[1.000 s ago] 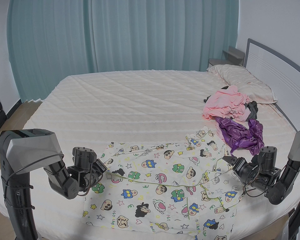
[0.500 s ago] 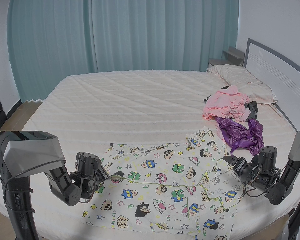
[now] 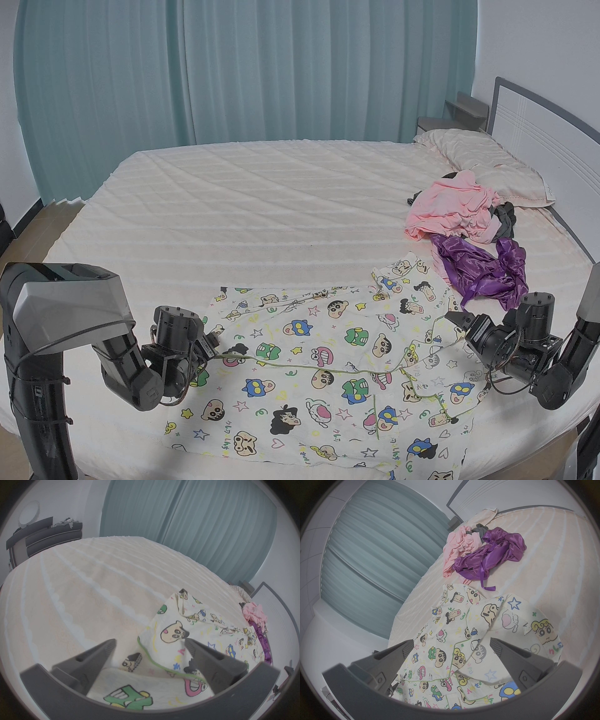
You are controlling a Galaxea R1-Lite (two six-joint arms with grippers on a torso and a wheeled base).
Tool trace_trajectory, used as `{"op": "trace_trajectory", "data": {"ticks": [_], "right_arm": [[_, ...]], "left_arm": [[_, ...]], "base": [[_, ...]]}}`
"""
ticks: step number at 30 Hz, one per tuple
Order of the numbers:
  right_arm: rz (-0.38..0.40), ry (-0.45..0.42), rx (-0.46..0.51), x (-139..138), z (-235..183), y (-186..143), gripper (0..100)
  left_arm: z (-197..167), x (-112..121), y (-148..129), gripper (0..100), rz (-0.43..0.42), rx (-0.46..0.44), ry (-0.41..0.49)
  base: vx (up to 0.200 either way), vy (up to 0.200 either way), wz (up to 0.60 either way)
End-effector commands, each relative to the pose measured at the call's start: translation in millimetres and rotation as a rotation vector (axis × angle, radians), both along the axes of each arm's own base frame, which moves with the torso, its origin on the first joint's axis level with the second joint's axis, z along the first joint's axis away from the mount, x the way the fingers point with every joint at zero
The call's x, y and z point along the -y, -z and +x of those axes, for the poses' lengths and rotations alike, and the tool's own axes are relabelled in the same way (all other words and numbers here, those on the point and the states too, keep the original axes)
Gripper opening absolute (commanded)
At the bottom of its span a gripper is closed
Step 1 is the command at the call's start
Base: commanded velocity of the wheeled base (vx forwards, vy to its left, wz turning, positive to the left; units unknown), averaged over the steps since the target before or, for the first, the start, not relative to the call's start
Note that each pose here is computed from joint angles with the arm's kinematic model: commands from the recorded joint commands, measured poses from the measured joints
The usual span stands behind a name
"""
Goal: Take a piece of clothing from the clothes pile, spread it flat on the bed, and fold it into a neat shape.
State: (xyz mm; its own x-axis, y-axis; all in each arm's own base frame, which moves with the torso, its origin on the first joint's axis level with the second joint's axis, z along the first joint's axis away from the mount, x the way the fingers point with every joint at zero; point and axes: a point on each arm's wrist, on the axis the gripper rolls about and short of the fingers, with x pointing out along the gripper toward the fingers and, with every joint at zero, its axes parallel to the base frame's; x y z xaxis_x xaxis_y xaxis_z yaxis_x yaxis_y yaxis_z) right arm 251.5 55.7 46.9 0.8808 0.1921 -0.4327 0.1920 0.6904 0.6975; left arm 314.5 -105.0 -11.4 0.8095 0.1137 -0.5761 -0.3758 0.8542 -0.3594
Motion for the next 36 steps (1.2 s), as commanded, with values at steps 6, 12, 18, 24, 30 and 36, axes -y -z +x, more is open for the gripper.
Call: {"op": "trace_trajectory", "data": {"ticks": [6, 12, 18, 24, 30, 36], "right_arm": [[0.001, -0.001, 0.020, -1, -2, -5, 100], [0.002, -0.007, 0.020, -2, -2, -5, 100], [0.002, -0.015, 0.013, -4, -3, -4, 100], [-0.002, -0.019, 0.006, -5, -4, -3, 100], [-0.001, -0.018, 0.003, -5, -4, -2, 100], [-0.002, -0.018, -0.002, -5, -4, -1, 100]], "left_arm": [[19, -10, -72, 100, -0.071, 0.200, -0.027], [56, 9, -83, 100, -0.124, 0.176, 0.038], [92, 32, -33, 100, -0.139, 0.039, 0.070], [100, 48, -21, 100, -0.300, -0.037, 0.122], [100, 49, -24, 100, -0.350, -0.037, 0.092], [97, 49, -22, 100, -0.353, -0.045, 0.089]], "base": [[0.000, 0.000, 0.00], [0.000, 0.000, 0.00], [0.000, 0.000, 0.00], [0.000, 0.000, 0.00], [0.000, 0.000, 0.00], [0.000, 0.000, 0.00]]}}
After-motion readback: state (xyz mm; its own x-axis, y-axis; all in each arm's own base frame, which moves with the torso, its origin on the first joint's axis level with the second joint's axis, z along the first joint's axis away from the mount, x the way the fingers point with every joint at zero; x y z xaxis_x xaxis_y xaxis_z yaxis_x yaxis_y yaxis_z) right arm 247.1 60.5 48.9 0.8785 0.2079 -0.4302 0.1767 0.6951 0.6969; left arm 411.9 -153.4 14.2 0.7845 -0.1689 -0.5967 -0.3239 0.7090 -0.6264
